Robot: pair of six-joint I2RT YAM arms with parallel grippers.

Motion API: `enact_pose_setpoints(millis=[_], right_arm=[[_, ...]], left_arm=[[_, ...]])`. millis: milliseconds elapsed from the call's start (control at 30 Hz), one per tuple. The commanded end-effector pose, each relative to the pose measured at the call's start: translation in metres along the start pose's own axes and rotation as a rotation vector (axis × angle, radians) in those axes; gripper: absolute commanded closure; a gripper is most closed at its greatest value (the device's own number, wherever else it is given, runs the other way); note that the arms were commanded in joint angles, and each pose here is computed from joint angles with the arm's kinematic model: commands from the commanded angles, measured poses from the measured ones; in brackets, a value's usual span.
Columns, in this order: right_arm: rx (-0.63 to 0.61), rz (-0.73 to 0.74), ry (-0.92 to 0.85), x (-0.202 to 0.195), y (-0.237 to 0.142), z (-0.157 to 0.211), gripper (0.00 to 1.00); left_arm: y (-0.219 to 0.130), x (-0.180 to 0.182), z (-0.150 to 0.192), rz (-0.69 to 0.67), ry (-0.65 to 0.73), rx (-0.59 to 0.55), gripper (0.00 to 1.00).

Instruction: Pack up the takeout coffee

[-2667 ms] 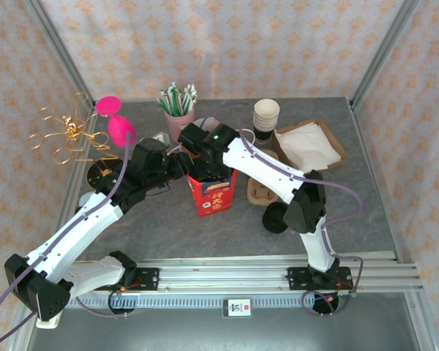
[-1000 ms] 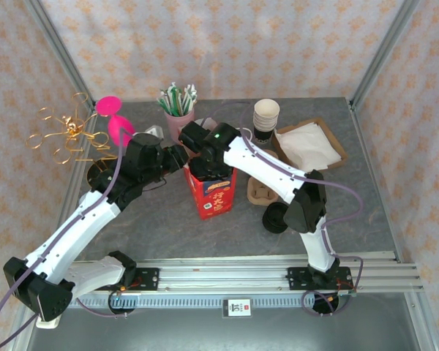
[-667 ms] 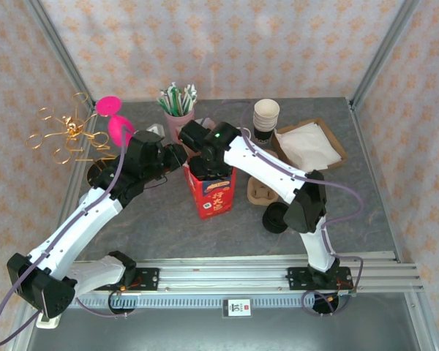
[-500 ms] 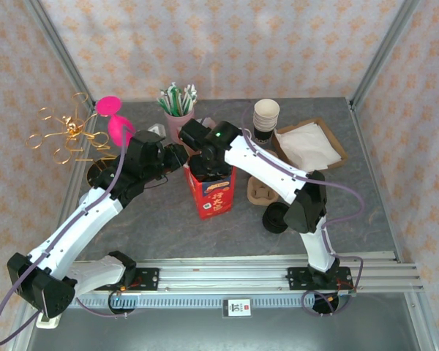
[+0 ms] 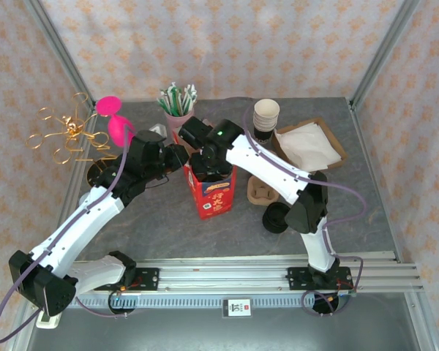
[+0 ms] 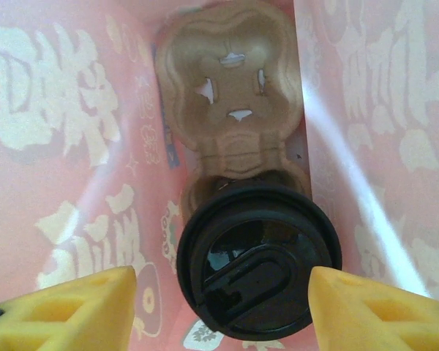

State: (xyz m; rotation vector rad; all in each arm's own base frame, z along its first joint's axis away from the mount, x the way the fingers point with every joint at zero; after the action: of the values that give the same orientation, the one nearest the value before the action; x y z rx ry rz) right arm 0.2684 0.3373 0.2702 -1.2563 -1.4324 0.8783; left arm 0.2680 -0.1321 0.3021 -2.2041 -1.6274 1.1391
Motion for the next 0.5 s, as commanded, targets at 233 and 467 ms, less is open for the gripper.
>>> enact_pose_setpoints(millis=[233,467], right_arm=[[-0.055,-0.079,0.027,-0.002,-0.043,-0.004,0.41],[-0.074,-0.099,0.032,-0.005,-0.055,-0.004,0.42]], left_arm=[[0.003,0.009,0.002,-0.065,0.03,0.008,0.79],[0.003,0.01,0.001,-0.073,0.032,0.007,0.79]])
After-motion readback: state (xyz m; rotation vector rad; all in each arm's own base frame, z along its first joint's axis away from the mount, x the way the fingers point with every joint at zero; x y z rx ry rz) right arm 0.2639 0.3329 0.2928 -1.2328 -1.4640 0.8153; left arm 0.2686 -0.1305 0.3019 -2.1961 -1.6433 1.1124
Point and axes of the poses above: each hand's point on the last joint's axis, 136 mm out from that joint toward the fingers, its own y axis out along the fingers, its own x axis along the line the jaws close on, z = x × y, the point moved 7 cm from there along -y, back along the fingers, and after that the axes turned 15 degrees about y, right-handed, at the moved point
